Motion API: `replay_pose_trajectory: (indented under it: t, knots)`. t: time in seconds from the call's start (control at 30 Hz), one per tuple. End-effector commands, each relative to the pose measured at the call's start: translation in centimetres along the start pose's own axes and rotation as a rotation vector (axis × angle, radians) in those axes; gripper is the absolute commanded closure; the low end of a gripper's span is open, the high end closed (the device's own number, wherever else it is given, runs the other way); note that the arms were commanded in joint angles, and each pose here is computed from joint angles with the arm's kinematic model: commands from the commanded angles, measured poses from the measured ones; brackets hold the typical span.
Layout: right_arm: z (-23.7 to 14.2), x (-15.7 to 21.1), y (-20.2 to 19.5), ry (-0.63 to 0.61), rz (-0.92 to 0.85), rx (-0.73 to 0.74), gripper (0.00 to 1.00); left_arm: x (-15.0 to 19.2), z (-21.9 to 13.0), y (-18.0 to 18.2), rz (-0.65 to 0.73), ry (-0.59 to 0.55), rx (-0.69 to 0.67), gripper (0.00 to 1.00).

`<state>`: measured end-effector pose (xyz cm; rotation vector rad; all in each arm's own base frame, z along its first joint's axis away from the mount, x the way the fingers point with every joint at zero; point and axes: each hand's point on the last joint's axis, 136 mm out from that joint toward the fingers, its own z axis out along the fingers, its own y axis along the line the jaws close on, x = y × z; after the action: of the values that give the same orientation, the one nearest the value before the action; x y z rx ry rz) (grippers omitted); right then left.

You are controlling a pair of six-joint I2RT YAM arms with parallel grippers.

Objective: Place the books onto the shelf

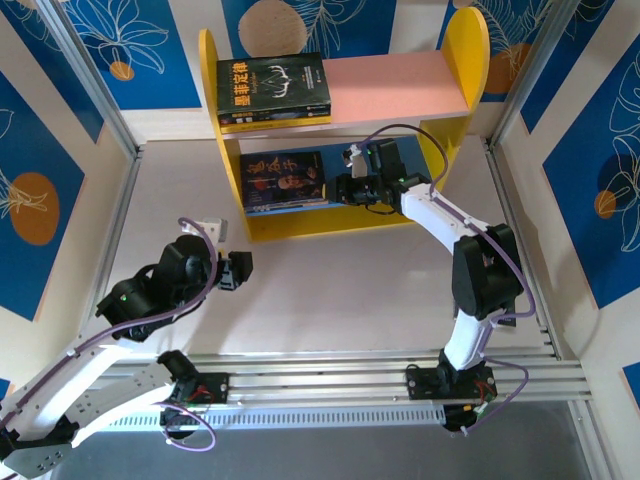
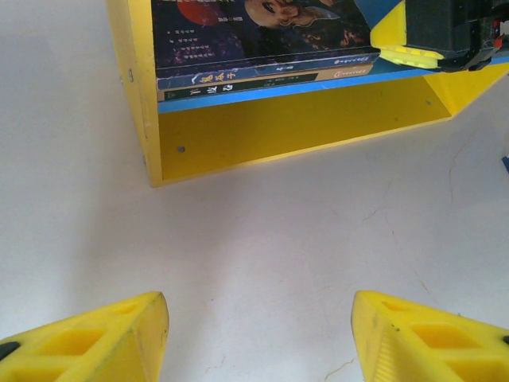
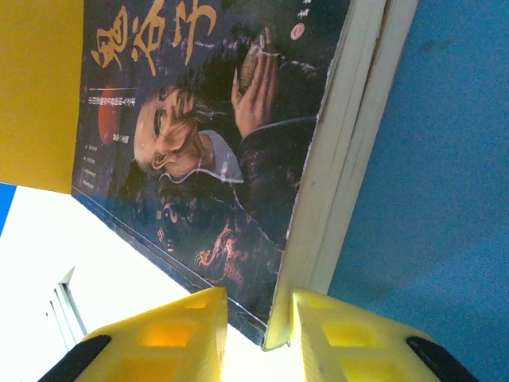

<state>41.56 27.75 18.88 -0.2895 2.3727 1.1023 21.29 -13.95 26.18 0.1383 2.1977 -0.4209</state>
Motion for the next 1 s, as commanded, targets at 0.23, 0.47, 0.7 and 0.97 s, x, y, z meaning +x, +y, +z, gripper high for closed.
replay_pose_trajectory:
  t: [0.23, 0.47, 0.7, 0.97]
  knots:
    - [1.2, -0.2, 3.6, 0.013, -0.064, -0.109, 0.73, -1.1, -0.5, 0.3, 0.000, -0.029, -0.011, 0.37]
    - [0.8, 0.0, 3.2, 0.008, -0.067, -0.090, 0.71, -1.1, -0.8, 0.4, -0.003, -0.034, -0.010, 0.37]
    - [0.2, -0.1, 3.3, 0.000, -0.070, -0.095, 0.71, -1.0, -0.7, 0.4, -0.003, -0.033, -0.011, 0.37]
    - [0.1, 0.2, 3.4, 0.004, -0.072, -0.094, 0.71, -0.9, -0.6, 0.4, -0.002, -0.031, -0.008, 0.37]
